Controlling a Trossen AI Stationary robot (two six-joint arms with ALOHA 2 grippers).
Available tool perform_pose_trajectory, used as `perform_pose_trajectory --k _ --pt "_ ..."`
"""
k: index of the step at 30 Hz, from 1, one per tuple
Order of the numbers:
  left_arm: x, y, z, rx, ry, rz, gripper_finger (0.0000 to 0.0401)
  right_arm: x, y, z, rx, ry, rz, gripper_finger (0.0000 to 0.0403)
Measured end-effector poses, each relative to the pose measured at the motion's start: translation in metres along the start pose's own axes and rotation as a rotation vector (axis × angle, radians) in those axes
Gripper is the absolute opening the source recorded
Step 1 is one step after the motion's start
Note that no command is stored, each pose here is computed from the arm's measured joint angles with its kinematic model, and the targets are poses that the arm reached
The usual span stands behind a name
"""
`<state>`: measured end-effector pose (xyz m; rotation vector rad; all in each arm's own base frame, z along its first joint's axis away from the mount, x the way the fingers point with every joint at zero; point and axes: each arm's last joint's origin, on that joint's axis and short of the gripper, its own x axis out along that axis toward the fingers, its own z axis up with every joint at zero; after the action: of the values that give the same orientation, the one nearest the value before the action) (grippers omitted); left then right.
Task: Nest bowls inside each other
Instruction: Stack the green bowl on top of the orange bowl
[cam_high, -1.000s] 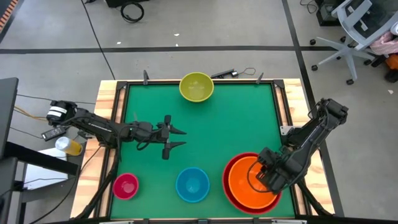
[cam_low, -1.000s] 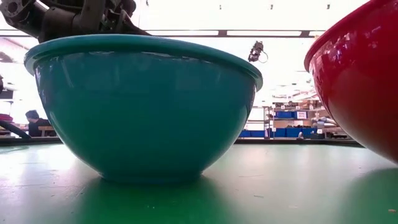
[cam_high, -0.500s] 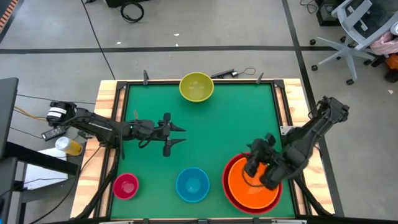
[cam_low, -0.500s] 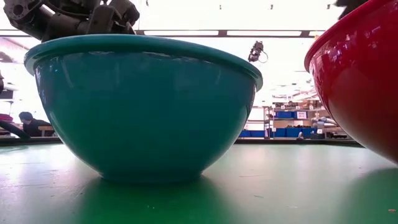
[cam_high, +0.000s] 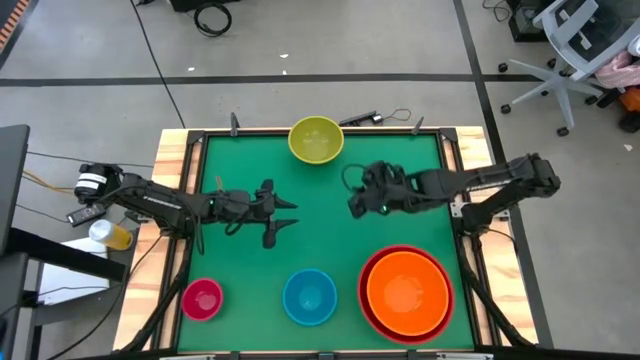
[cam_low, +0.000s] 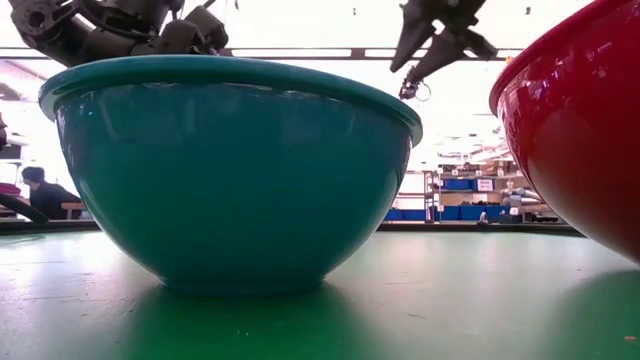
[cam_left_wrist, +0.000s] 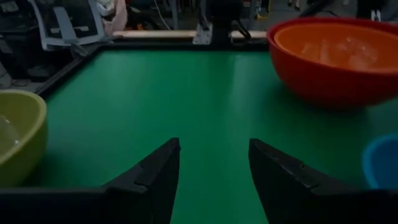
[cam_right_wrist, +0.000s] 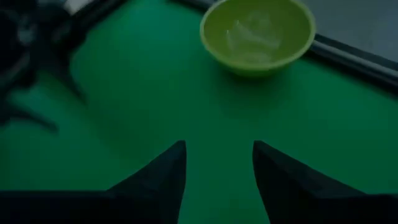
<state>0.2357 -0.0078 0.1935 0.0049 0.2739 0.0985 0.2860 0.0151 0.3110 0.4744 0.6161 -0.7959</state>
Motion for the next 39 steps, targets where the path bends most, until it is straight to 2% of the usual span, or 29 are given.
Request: perform_pose_trajectory --k 6,13,21,29,33,39 --pt "0.000 0.000 -0.001 0.044 0.013 -0.001 0.0194 0.020 -0.022 0.025 0.058 -0.019 -0.064 0.0188" --pt "0.001 0.014 0.000 0.049 0.007 0.056 0.0194 0.025 -0.032 0.033 0.008 -0.055 -0.135 0.0188" --pt "0.002 0.035 0.002 -0.014 -0.013 0.143 0.0194 0.032 -0.044 0.041 0.024 -0.058 -0.180 0.0189" --pt "0.002 0.036 0.002 -0.030 -0.014 0.147 0.0194 0.038 -0.052 0.048 -0.047 -0.030 -0.166 0.0190" --pt "0.002 0.038 0.002 -0.029 -0.014 0.153 0.0194 0.045 -0.064 0.057 -0.007 0.035 -0.104 0.0189" --pt "0.002 0.039 0.002 -0.029 -0.014 0.157 0.0194 0.058 -0.088 0.072 0.052 0.032 -0.142 0.0189"
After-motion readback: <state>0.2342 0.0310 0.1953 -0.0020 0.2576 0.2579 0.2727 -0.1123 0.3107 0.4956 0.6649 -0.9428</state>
